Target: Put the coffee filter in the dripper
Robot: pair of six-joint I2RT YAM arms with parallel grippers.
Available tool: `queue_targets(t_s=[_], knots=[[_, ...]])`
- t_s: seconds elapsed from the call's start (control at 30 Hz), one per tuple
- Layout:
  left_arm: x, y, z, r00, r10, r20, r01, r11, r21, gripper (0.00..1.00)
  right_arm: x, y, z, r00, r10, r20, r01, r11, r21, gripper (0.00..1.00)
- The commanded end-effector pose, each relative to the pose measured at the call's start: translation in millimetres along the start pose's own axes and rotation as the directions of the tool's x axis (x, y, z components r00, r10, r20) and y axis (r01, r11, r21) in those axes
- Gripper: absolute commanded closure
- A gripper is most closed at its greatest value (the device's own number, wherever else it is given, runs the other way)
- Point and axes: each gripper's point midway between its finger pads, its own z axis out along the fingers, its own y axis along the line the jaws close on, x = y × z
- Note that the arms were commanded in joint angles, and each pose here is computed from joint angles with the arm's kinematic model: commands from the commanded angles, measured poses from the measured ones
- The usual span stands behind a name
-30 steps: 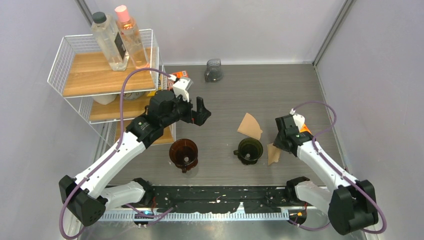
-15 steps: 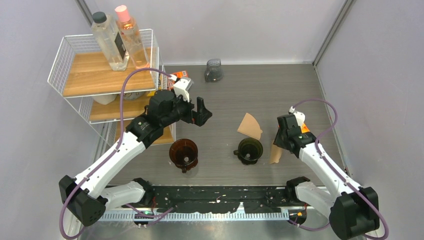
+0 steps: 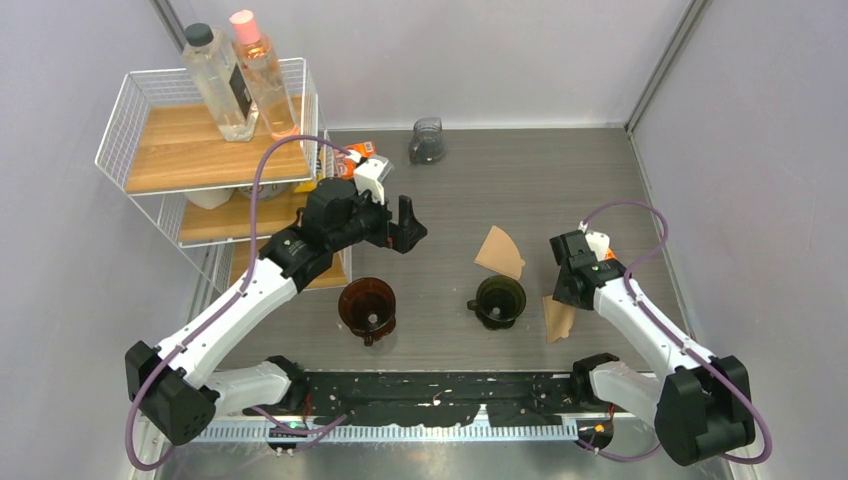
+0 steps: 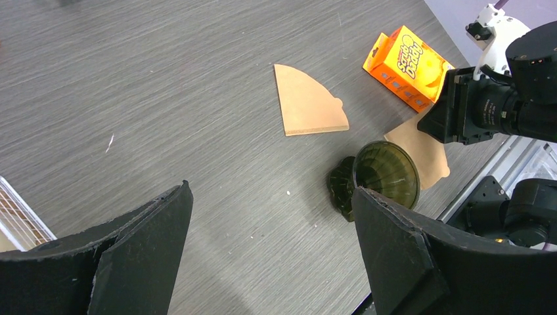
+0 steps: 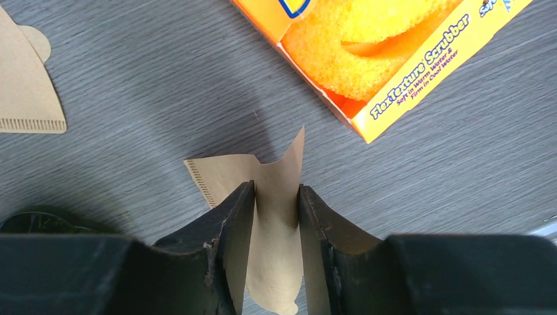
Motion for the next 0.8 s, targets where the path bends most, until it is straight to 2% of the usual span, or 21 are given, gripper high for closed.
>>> queue_targets(t_s=[0.0, 0.1, 0.2, 0.33, 0.5, 0.63, 0.73, 0.77], knots=[[-15.2, -8.0, -1.8, 0.999, -0.011, 0.033, 0.010, 0.999, 0.033, 0.01, -16.4, -5.7, -5.5, 0.999, 0.023, 0.038, -0.025, 0.999, 0.043, 0.63], [-15.4, -8.1, -1.7, 0.999, -0.014, 0.034, 0.013, 0.999, 0.033, 0.00, -17.4, -7.2, -7.2, 0.999, 0.013, 0.037, -0.014, 0.999, 0.046, 0.69], [-13.8, -8.8, 0.6, 1.000, -0.013, 0.025, 0.012, 0.999, 0.039, 0.01, -27.5, 4.8, -14.1, 0.997, -0.016, 0.071, 0.018, 0.999, -0.035, 0.77], [-13.8, -15.7, 1.5, 1.000, -0.007, 0.015, 0.006, 0.997, 0.078, 0.00, -49.1, 29.3, -42.8, 0.987, -0.036, 0.158, 0.070, 0.974, -0.217, 0.76], [-12.9, -31.6, -0.2, 1.000, 0.011, 0.005, -0.012, 0.985, 0.173, 0.00, -77.3, 47.9, -102.1, 0.954, -0.028, 0.298, 0.154, 0.900, -0.408, 0.76], [-7.8, -53.7, -2.6, 0.999, 0.033, -0.020, -0.025, 0.951, 0.307, 0.00, -74.8, 79.9, -158.3, 0.927, -0.049, 0.373, 0.292, 0.716, -0.634, 0.76], [-3.8, -72.9, -6.0, 0.998, 0.050, -0.039, -0.029, 0.904, 0.426, 0.00, -66.3, 101.2, -203.2, 0.903, -0.044, 0.427, 0.386, 0.517, -0.764, 0.76], [-2.3, -78.6, -6.8, 0.997, 0.055, -0.047, -0.027, 0.889, 0.457, 0.00, -69.0, 105.8, -214.8, 0.891, -0.029, 0.453, 0.412, 0.471, -0.780, 0.76]])
